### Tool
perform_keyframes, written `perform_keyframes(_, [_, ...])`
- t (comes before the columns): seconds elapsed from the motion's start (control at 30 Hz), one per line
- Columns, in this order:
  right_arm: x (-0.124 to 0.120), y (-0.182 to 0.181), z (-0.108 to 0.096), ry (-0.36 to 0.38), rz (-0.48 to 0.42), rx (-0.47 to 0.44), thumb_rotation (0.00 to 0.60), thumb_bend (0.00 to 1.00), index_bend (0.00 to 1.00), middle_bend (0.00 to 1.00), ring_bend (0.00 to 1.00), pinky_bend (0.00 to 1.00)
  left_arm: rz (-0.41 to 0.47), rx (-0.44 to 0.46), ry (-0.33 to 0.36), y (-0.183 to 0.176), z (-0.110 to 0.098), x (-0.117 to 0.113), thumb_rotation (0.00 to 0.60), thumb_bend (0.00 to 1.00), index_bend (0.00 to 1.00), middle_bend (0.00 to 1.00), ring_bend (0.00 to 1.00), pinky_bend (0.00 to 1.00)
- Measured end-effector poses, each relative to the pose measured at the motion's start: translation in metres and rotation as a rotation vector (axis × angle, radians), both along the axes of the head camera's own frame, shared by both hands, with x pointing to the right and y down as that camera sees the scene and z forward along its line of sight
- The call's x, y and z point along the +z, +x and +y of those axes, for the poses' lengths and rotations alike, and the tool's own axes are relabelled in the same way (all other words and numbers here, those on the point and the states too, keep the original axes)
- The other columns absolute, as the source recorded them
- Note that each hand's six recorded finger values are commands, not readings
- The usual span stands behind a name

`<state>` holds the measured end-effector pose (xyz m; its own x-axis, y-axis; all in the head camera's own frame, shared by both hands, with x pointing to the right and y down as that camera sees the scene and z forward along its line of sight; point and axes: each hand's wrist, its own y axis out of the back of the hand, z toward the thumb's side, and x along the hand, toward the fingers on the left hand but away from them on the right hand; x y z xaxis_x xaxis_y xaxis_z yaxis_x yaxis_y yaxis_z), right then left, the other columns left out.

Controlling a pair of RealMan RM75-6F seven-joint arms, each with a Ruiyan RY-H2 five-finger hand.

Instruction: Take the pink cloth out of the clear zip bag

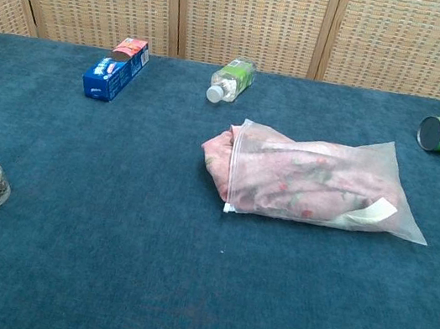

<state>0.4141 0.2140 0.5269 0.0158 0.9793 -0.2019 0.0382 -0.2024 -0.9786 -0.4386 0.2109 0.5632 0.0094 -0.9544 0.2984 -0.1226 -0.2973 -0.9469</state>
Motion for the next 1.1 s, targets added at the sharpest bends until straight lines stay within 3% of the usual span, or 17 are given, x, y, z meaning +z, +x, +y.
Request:
perform_keyframes(0.4, [0.008,-0.012,-0.003,-0.035,-0.012,-0.052,0.600,0.00,0.00,0.00,0.00,0.00,-0.002,-0.004,-0.015,-0.003,0.001,-0.003,0.600,0.05,0.00,0.00,0.00,0.00])
perform_keyframes(0.63, [0.036,-0.059,-0.046,-0.160,-0.038,-0.197,0.600,0.00,0.00,0.00,0.00,0.00,-0.009,-0.012,-0.017,-0.006,-0.007,0.002,0.600,0.05,0.00,0.00,0.00,0.00])
perform_keyframes(0.8, [0.062,-0.108,-0.085,-0.275,0.004,-0.295,0.600,0.00,0.00,0.00,0.00,0.00,-0.014,-0.030,-0.028,-0.010,-0.010,0.006,0.600,0.05,0.00,0.00,0.00,0.00])
perform_keyframes(0.93, [0.083,-0.145,-0.110,-0.352,0.023,-0.310,0.600,0.00,0.00,0.00,0.00,0.00,-0.019,-0.043,-0.040,-0.014,-0.013,0.010,0.600,0.05,0.00,0.00,0.00,0.00])
perform_keyframes(1.1, [0.114,-0.189,-0.126,-0.447,0.020,-0.312,0.600,0.00,0.00,0.00,0.00,0.00,-0.030,-0.056,-0.064,-0.017,-0.016,0.017,0.600,0.05,0.00,0.00,0.00,0.00])
